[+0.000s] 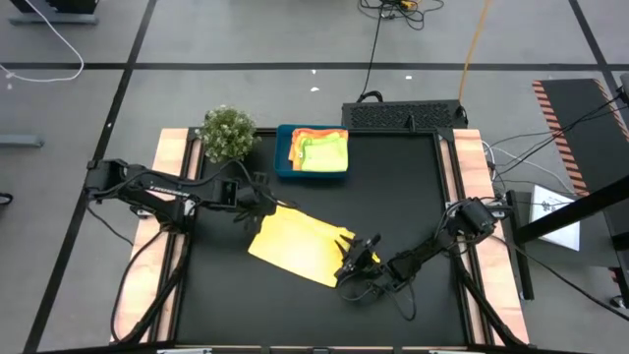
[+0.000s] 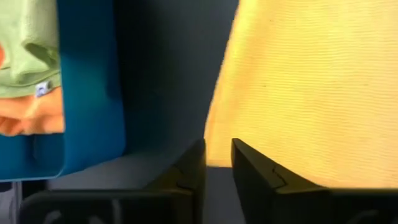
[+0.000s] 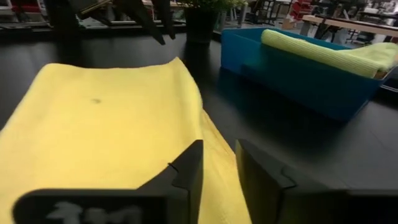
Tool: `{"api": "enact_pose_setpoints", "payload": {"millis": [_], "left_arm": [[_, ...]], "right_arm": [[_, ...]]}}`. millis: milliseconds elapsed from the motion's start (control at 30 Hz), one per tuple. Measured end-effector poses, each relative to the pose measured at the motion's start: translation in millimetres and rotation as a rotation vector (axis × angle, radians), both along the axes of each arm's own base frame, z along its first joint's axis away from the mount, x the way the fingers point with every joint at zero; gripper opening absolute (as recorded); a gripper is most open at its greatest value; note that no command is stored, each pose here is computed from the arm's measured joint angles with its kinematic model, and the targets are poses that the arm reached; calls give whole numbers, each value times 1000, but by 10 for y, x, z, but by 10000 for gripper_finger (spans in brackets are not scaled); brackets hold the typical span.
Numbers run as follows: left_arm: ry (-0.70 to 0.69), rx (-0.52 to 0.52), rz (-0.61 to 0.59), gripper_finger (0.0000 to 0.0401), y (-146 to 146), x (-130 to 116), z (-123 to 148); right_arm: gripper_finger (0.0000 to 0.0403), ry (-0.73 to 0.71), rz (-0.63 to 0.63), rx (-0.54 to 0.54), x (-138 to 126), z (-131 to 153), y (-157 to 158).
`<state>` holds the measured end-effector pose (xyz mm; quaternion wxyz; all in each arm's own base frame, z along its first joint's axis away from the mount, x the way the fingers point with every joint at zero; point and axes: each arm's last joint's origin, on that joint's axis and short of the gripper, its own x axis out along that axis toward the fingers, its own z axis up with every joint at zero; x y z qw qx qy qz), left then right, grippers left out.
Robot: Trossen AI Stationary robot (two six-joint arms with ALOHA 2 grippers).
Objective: Fold microfiber towels
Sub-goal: Fold the yellow microfiber towel
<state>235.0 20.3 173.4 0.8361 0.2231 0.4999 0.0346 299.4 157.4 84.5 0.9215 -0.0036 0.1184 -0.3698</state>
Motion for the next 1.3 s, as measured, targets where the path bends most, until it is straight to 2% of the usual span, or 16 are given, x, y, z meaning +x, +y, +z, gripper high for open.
{"api": "enact_pose_setpoints", "payload": {"millis": [167,267,367,533,733,867,1100,1300], "left_arm": [[0,45,29,107,16,-3,6],[-19,36,36,117,-14,-17,41],[-55,-44,-3,119,-100,-27,88],[-110,-179,-42,120,-276,-9,118],[-356,-233,-106,120,-466,53,102],[-500,-283,-167,120,-488,-9,95],[-543,-324,-165,120,-456,-261,-7],[-522,-345,-130,120,-416,-465,-178]], "right_arm": [[125,1,-18,-24,2,4,-15],[139,-6,-51,-69,-9,16,-15],[145,20,-28,-73,-7,24,-7],[138,59,41,12,66,10,-81],[126,71,58,39,156,23,-197],[126,86,123,80,199,80,-224],[125,69,121,95,228,308,-332],[125,146,78,138,175,214,-427]]}}
